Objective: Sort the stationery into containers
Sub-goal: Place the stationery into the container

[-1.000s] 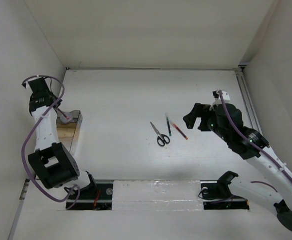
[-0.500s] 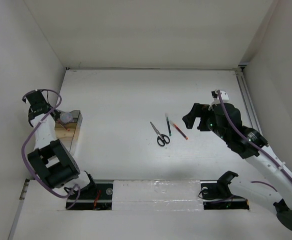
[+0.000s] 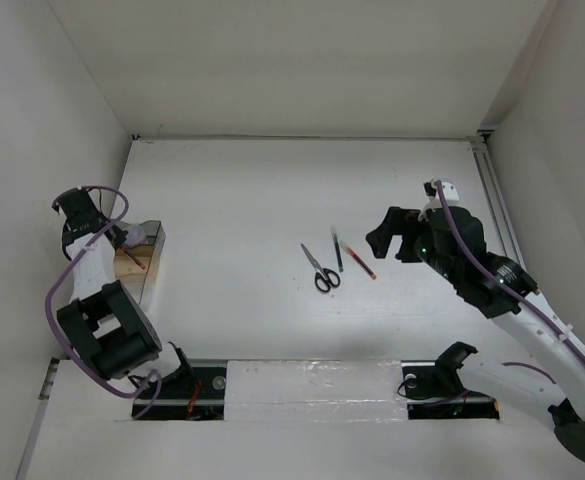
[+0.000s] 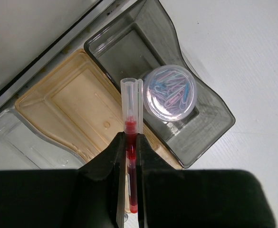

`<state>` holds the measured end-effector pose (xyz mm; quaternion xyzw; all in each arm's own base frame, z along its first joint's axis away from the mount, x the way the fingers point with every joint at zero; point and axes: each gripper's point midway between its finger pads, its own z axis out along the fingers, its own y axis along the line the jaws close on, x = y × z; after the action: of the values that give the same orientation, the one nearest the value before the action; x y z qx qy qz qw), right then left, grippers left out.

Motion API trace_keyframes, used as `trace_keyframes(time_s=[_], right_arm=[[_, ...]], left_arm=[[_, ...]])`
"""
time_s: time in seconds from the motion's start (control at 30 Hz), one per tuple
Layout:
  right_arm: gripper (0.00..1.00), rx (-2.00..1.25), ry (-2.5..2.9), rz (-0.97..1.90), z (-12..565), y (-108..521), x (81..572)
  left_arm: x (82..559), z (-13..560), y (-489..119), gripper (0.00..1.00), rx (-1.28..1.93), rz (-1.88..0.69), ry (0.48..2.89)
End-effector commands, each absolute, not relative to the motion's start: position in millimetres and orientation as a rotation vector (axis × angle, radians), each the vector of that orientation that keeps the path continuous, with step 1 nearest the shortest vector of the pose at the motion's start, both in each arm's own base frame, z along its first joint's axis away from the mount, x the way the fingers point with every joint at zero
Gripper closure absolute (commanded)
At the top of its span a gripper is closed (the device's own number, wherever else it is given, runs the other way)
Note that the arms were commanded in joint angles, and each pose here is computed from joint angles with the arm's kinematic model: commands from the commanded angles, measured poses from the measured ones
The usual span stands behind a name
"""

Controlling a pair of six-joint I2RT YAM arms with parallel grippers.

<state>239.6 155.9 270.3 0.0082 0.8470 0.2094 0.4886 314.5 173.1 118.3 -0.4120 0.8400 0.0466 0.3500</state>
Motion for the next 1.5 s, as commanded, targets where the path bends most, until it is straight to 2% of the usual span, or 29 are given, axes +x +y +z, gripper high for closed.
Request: trace_keyframes(time_s=[0.0,1.03,1.47], right_arm=[[0.00,0.013,1.977,0.556,291.7,158.3,240.5],[0.00,-0.022,2.009,0.558,283.6,166.0,241.4],[0.00,-0.033,2.017,0.547,282.5,167.7,244.2]], left_arm=[[318.4,140.6,171.2,1.00,-1.021,0.099,2.103],[303.6,118.5,174.3,1.00,-1.217,0.039,2.068],[295.2,107.0,184.2,1.00,-1.297,0.103,2.057]])
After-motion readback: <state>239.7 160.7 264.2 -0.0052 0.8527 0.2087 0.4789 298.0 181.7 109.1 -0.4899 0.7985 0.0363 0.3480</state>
